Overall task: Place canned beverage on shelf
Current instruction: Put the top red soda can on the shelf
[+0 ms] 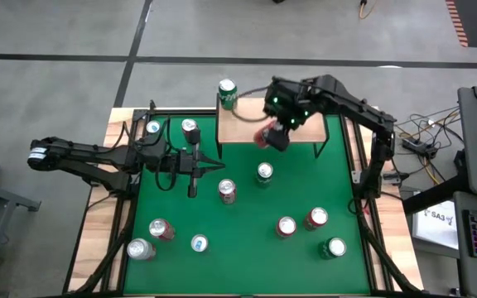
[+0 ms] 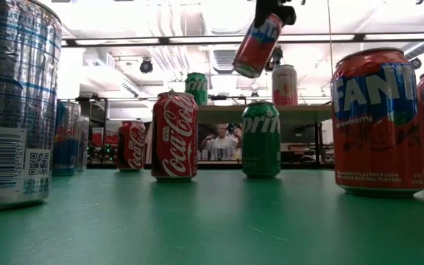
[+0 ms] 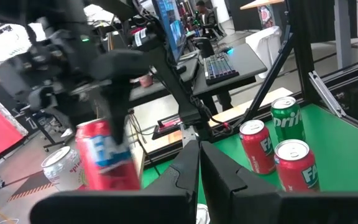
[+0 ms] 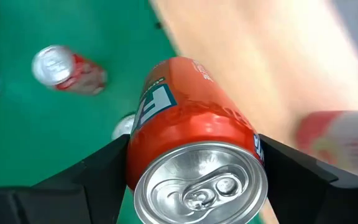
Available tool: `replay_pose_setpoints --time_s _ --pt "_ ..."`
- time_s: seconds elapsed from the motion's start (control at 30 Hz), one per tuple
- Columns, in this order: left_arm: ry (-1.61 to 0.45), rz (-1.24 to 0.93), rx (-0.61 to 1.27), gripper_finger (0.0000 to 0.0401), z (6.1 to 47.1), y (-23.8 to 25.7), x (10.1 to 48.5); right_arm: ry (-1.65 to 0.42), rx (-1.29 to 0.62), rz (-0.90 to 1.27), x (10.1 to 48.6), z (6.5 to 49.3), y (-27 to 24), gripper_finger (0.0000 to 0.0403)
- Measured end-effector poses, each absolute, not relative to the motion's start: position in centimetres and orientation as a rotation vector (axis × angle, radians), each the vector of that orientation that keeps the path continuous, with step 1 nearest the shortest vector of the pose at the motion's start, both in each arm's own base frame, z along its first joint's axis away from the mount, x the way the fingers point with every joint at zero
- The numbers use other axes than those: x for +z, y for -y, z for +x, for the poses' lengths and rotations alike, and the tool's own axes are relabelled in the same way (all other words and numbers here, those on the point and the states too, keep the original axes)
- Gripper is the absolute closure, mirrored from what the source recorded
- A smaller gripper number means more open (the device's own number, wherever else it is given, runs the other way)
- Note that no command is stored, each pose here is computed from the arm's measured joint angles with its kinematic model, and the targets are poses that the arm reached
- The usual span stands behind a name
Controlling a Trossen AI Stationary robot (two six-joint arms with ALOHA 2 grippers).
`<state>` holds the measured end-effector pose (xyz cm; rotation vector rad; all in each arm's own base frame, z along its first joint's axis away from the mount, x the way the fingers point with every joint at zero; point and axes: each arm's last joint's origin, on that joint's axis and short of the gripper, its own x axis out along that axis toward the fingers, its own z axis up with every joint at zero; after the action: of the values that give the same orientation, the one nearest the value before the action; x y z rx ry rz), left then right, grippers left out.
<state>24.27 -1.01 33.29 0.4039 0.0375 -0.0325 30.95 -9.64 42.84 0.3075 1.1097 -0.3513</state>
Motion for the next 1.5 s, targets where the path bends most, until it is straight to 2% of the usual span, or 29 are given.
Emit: replay_pose_setpoints --time_s 0.33,0.87,1.13,1.5 --pt "-0.038 0.404 -0.033 0.0401 24.3 1.0 33.3 -1.121 -0.390 0.283 42.9 28.9 12.4 0.0110" --pt "-0.038 0.409 -0.033 0.0401 24.3 1.0 33.3 -1.208 -0.454 0.372 41.0 24.0 11.6 0.0110" --pt "-0.037 0.408 -0.033 0.0401 24.3 1.0 33.3 -1.248 -0.584 0.377 40.0 21.8 12.7 0.0110" --pt "-0.036 0.411 -0.030 0.0401 24.3 0.9 33.3 -1.318 -0.634 0.392 38.4 21.6 14.6 0.0110"
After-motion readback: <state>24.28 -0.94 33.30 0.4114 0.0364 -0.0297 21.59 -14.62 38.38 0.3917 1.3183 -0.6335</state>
